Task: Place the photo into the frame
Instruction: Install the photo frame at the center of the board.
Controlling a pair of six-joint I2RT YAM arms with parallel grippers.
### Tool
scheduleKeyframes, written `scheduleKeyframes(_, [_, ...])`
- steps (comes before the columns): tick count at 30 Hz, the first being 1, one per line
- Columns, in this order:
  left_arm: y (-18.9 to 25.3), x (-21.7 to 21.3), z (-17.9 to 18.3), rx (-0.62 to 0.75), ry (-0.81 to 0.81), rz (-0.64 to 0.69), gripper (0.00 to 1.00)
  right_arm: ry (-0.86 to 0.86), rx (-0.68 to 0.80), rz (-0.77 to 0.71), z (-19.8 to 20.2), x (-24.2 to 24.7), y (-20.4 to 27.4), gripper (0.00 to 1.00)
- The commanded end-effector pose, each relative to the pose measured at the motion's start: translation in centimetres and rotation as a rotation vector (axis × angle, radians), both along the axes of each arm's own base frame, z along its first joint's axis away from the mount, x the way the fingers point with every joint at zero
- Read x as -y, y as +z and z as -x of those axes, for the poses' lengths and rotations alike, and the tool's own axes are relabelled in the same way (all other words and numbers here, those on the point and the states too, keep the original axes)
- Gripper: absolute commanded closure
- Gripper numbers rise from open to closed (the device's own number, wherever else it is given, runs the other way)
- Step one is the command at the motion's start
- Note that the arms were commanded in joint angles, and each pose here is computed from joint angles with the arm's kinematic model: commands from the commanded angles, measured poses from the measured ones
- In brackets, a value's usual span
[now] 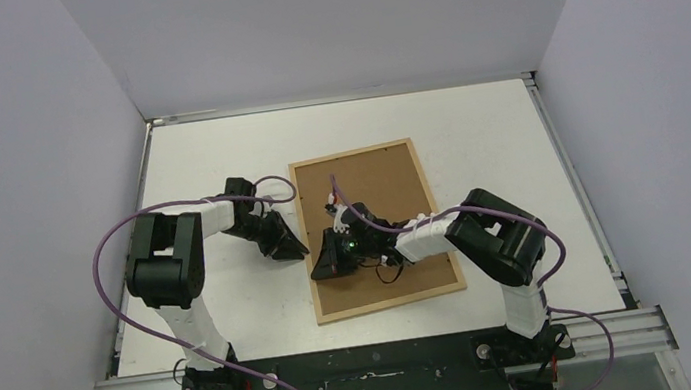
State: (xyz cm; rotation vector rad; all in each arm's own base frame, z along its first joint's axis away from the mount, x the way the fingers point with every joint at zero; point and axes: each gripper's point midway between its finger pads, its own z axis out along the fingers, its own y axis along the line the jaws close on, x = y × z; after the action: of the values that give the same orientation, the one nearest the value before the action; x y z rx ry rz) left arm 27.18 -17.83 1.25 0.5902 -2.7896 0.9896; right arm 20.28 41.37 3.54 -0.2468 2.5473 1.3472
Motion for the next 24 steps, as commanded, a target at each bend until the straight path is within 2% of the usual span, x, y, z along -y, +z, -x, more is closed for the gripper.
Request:
scheduleKeyframes(1, [-6.1, -4.0, 3.4, -0.092, -0.049, -0.304, 0.83, -0.005, 0.019, 0.065, -0.5, 0.4, -1.2, 0.95])
scheduleKeyframes(7, [-6.1, -4.0, 3.4, -0.091, -0.049, -0.306, 0.83, -0.008, -0.003, 0.112, -0.3, 0.9, -2.5, 0.89])
scheduleKeyframes(15, [-6.1, -4.0, 3.4, -0.092, -0.049, -0.307, 0.83, 0.003, 0.008, 0.097, -0.1, 0.9, -2.1, 0.73])
scheduleKeyframes(24, [-6.2, -4.0, 3.4, -0.094, -0.051, -0.309, 0.83, -0.014, 0.066, 0.072, -0.5, 0.8, -0.2, 0.66])
